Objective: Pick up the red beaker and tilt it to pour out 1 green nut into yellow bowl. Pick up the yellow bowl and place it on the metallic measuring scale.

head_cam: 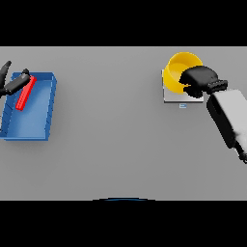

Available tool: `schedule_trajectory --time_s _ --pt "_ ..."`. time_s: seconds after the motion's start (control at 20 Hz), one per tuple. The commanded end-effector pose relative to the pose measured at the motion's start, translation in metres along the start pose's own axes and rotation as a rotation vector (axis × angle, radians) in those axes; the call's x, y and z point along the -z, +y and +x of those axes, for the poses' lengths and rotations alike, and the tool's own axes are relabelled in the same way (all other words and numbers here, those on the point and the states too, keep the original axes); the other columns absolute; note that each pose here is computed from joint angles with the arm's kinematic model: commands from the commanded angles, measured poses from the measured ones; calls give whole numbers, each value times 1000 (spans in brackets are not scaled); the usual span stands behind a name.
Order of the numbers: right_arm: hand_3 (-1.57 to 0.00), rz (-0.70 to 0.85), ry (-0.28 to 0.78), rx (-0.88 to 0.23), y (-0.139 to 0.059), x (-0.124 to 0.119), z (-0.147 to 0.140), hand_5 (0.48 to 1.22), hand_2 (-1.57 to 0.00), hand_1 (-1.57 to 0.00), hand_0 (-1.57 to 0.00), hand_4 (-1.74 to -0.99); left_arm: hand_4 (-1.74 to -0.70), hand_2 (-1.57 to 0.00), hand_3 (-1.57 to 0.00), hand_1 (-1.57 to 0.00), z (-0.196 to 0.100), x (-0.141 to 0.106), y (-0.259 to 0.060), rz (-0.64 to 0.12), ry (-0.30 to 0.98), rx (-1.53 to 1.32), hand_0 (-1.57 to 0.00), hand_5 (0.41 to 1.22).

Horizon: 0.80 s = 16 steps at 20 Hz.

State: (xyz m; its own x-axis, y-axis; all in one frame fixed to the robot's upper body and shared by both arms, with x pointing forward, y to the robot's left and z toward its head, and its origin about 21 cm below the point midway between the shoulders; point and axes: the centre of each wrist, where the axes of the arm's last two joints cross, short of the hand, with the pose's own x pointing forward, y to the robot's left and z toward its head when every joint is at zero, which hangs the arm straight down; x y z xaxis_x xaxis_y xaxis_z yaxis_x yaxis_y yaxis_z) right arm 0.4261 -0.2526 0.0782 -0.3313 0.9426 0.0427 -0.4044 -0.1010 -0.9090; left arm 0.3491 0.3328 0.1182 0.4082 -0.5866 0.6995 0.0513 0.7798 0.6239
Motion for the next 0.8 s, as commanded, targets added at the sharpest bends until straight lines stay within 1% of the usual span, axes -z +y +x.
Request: schedule_trajectory --time_s 0.0,0.05,0.1,0.15,0.2,0.25,0.35,0.4,0.45,0.5,0.6,0.7,0.75 --pt "-1376 1 -7 7 -1 -2 -2 1221 -1404 -1571 -1571 -1741 -842 1 1 1 -3 0 -2 -8 -3 -1 1 780" --pt "-1249 -1 -1 10 -2 -3 -5 1221 -1437 -1496 -1565 -1741 -838 1 1 1 -3 -1 -5 -14 -3 -1 1 779" --pt "-1110 10 3 10 -2 -5 -8 1221 -1343 -1428 -1558 -1682 -836 1 1 1 -2 -2 -2 -15 -10 -3 1 775" --pt "-959 11 15 17 -1 -4 -7 1145 -1178 -1285 -1471 -1632 -837 1 1 1 0 -1 -3 -17 -9 -6 1 773" --pt "-816 11 14 34 -2 -5 -8 1074 -1007 -1125 -1335 -1592 -836 1 1 1 0 0 -4 -18 -12 -2 1 774" --pt "-688 21 22 60 -2 -5 -8 1014 -848 -958 -1147 -1559 -834 1 1 1 0 0 -4 -13 -14 1 1 771" --pt "-476 32 20 83 -3 -4 -5 923 -579 -673 -757 -1513 -839 1 1 1 -4 -1 -6 -20 -11 -16 1 764" --pt "-391 38 24 96 -6 -5 -8 890 -470 -556 -605 -1496 -840 1 1 1 -1 -2 -5 -17 -12 -21 1 764" --pt "-318 37 37 102 -6 -3 -7 863 -376 -459 -484 -1485 -837 1 1 1 -1 0 -5 -17 -6 -20 1 760" --pt "-258 38 27 93 -6 -5 -9 847 -300 -380 -387 -1476 -831 1 1 1 -1 -1 -6 -17 -8 -9 1 754" --pt "-164 58 30 79 -2 -2 -6 824 -192 -243 -247 -1448 -834 1 1 1 -2 0 -3 -10 -9 -12 1 750" --pt "-105 71 38 57 -7 -4 -9 811 -122 -155 -158 -1422 -836 1 1 1 0 0 1 -8 -7 -14 1 753" --pt "-84 81 44 56 -5 -3 -7 804 -98 -124 -126 -1409 -835 1 1 1 0 0 -1 -12 -5 -14 1 755"
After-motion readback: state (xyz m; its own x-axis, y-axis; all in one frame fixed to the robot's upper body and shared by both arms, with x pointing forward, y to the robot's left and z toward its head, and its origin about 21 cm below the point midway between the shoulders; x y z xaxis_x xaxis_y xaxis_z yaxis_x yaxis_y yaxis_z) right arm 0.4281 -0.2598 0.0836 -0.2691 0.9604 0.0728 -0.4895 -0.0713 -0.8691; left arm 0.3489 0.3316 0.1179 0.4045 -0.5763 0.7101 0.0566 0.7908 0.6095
